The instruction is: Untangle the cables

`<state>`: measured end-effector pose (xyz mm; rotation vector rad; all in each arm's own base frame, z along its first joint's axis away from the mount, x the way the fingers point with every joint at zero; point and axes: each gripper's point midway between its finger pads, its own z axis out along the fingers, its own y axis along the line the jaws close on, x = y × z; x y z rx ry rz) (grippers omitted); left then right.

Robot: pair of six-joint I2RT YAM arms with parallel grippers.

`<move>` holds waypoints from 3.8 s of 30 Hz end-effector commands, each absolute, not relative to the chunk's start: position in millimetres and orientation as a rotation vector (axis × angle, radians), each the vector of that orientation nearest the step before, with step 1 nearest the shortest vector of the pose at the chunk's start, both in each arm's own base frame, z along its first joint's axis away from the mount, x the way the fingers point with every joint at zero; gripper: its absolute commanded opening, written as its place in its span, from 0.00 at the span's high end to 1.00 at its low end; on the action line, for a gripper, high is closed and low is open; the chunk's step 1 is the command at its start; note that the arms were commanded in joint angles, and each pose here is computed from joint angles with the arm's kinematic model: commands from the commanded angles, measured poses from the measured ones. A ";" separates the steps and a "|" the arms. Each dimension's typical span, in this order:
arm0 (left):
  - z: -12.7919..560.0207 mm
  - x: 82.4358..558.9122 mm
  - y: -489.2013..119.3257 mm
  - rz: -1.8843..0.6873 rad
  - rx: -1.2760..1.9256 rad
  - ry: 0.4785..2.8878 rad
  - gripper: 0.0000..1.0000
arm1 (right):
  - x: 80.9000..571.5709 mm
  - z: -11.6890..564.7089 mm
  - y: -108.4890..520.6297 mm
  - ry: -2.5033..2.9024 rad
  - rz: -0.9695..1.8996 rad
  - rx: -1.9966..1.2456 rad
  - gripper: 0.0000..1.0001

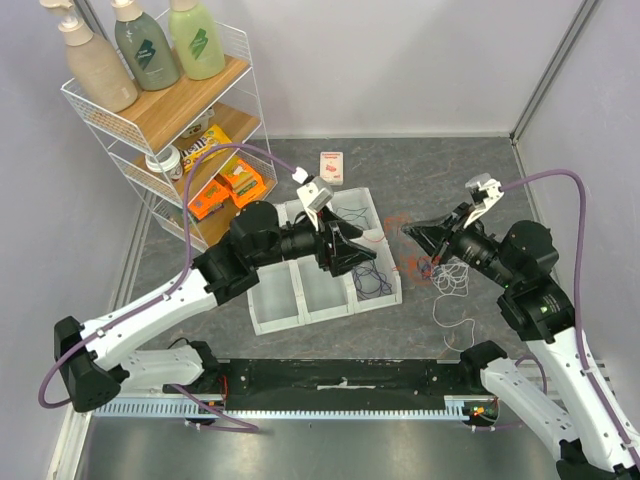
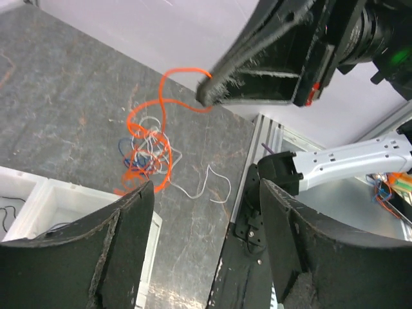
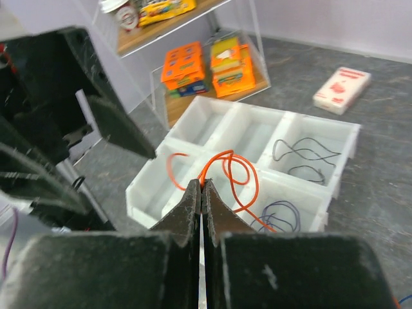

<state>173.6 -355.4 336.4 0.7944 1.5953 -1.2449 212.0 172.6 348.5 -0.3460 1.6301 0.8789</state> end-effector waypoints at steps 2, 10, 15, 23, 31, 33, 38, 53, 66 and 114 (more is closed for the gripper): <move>361.4 181.2 -350.2 -1.187 0.759 1.443 0.28 | 182.0 359.9 194.9 1.522 1.001 -0.599 1.00; 335.7 179.9 -369.5 -1.211 0.842 1.531 0.22 | 175.6 349.4 202.1 1.539 1.044 -0.671 1.00; 327.2 179.5 -375.6 -1.203 0.886 1.579 0.60 | 177.0 347.4 201.0 1.549 1.033 -0.669 1.00; 316.1 173.0 -384.1 -1.232 0.947 1.634 0.49 | 174.3 344.6 202.3 1.552 1.045 -0.684 1.00; 315.6 167.9 -385.2 -1.190 1.021 1.623 0.98 | 198.7 328.5 184.5 1.649 0.894 -0.549 0.88; 326.0 167.4 -379.6 -1.165 1.001 1.576 0.98 | 217.3 312.0 166.3 1.732 0.761 -0.436 0.84; 356.9 169.3 -353.3 -1.111 0.865 1.409 0.98 | 244.8 260.9 123.9 1.920 0.496 -0.185 0.63; 413.4 147.3 -308.9 -1.107 0.748 1.129 0.98 | 250.1 71.1 107.8 2.464 0.314 0.402 0.30; 449.3 130.1 -269.3 -1.069 0.677 0.958 0.98 | 257.6 44.1 29.4 2.313 -0.019 0.728 0.68; 472.3 138.3 -217.9 -0.919 0.543 0.914 0.98 | 249.4 41.3 55.0 2.283 0.685 1.224 0.27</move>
